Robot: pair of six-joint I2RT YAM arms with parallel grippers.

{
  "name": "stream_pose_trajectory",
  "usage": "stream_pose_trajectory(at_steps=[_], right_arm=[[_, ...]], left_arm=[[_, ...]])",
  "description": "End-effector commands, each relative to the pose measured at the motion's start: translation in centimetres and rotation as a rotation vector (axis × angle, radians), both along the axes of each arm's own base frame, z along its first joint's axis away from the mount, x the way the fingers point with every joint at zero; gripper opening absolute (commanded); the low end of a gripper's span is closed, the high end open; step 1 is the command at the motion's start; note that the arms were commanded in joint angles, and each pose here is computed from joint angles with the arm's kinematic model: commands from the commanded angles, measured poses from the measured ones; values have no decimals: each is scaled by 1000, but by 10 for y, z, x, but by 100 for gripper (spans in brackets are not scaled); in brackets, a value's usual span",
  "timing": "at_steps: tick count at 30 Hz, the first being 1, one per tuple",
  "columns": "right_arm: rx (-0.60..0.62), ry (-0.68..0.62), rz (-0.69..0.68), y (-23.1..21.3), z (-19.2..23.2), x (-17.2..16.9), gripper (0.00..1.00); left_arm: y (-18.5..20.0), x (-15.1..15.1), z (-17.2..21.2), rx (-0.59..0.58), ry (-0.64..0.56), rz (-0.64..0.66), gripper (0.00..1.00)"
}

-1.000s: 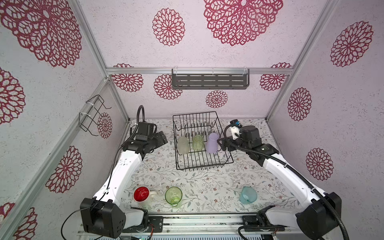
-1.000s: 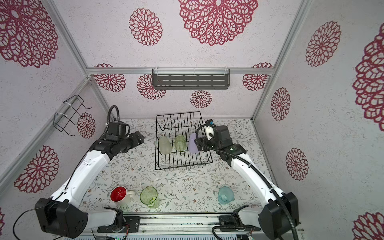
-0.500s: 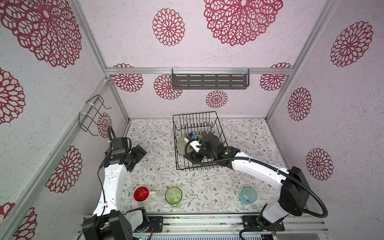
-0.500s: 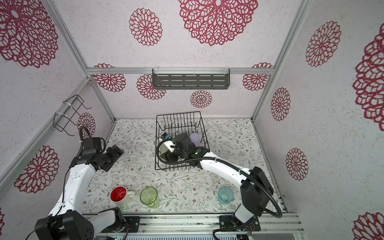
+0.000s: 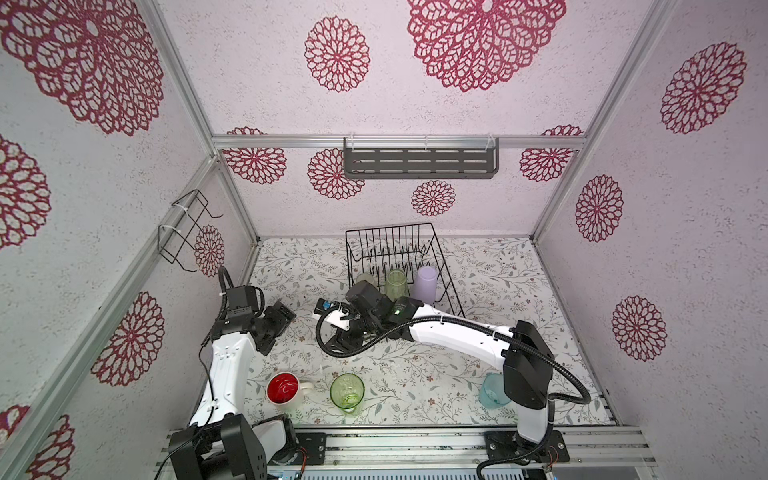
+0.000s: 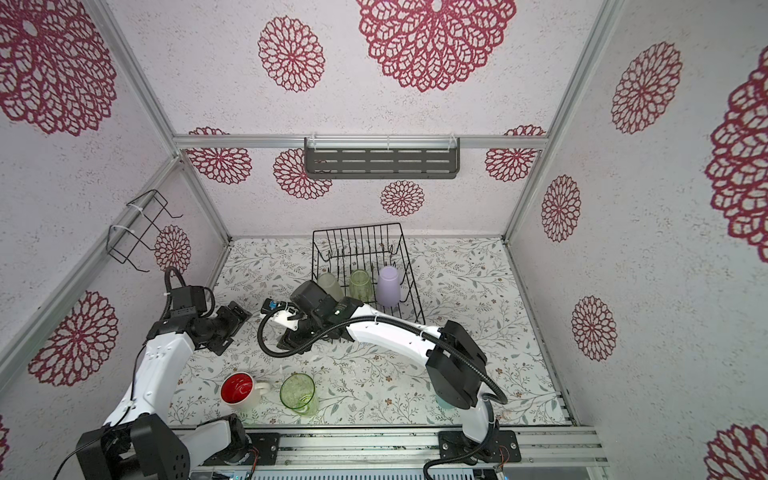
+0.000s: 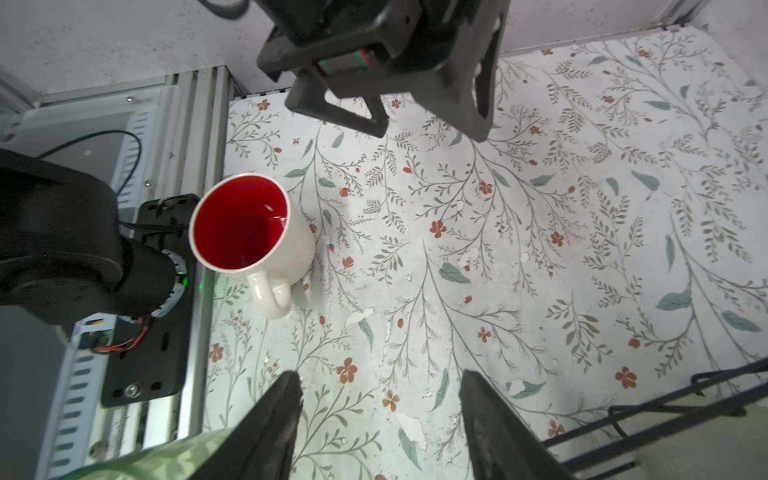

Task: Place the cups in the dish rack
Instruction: 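Reach the right gripper to the lime-green glass beside the red mug and grasp it, then lift the lime-green glass over the rack while the left gripper approaches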

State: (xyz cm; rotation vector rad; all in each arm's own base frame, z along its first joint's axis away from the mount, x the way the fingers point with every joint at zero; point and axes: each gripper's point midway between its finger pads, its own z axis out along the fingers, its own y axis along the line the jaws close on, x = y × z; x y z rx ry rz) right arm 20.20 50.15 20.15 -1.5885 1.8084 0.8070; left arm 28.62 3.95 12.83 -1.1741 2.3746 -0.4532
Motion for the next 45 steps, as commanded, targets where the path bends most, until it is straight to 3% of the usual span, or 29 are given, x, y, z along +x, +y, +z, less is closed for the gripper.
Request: stream_pose_trajectory(at_steps=[1,4,10,19,27,32,36,45], right_arm=[[-59,124,123,-17,13,-36,66],[-109,206,140,-22,9,-54,68],[-341,147,78,-46,-27,-63,69],[-429,139,65,-53,-44,-69,70],[-487,110,70,-58,-52,-65,29],[-451,73,68,-59,-40,-62,14],[-347,18,42,-56,-10,-53,0],[-35,-149,-204,-84,62,-3,0]], left_arm=[[6,8,12,16,-47,11,90],[8,16,17,20,-85,20,90],[6,24,25,2,-121,19,90],[2,29,23,-27,-153,17,88],[-1,33,31,-38,-175,0,87],[-4,39,38,-56,-222,0,86],[-7,39,47,-70,-229,-12,85],[-13,44,94,-35,-332,-69,84]])
